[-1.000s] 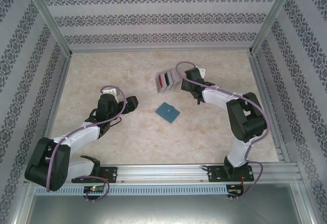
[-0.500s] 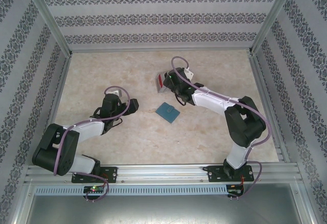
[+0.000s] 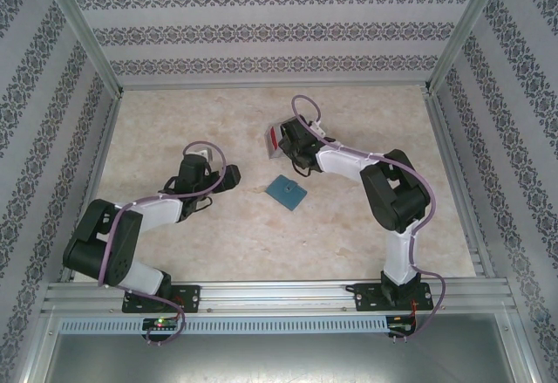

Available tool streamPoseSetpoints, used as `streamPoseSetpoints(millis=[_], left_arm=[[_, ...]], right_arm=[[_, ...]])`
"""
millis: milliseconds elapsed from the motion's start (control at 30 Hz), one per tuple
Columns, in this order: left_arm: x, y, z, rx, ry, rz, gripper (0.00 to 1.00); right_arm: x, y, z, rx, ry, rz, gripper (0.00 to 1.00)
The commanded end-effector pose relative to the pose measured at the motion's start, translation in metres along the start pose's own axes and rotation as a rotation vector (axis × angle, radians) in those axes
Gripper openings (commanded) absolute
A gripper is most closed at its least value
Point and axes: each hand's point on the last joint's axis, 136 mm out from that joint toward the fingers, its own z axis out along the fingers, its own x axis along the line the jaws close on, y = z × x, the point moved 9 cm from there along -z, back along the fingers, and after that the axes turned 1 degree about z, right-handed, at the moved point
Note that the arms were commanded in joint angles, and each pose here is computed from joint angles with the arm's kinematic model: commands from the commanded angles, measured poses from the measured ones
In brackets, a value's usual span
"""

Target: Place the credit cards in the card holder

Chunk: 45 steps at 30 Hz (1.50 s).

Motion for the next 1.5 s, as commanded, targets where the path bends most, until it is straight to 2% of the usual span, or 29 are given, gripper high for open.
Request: streamPoseSetpoints(millis=[0,167,300,467,533,733,867,1133,1467], left_arm=[[-0.010,0.000,0.007,0.048,-0.055,0.027,0.99],[-0.009,0.000,0.009,0.059,-0.047,0.028,1.00],[-0.008,0.000,0.009,0.057,-0.032,0.031,0.99],[-0.009,0.000,0.011,0.068,-0.042,0.023,1.00],[-0.008,-0.001,0.010,0.068,-0.033,0.022,0.99],[-0.009,-0.001,0.011,0.072,-0.038,0.017,0.99],[-0.008,-0.001,0.012,0.075,-0.043,0.016,0.99],[-0.009,0.000,0.011,0.069,-0.039,0.023,1.00],[-0.009,0.001,0.008,0.056,-0.032,0.031,0.99]], right_arm=[[-0.007,0.008,0.005,-0.045,-0.060,0.001,0.45],[-0.022,0.021,0.007,-0.055,-0.142,-0.084,0.35],[-0.029,0.033,0.001,-0.064,-0.159,-0.180,0.32],[-0.027,0.046,0.002,-0.010,-0.112,-0.439,0.33],[-0.027,0.052,0.005,0.023,-0.092,-0.536,0.31],[-0.025,0.073,0.013,0.109,0.029,-0.716,0.21],[-0.017,0.077,0.021,0.169,0.099,-0.829,0.24],[-0.012,0.072,0.034,0.241,0.178,-0.962,0.23],[0.000,0.061,0.030,0.340,0.324,-1.109,0.21]])
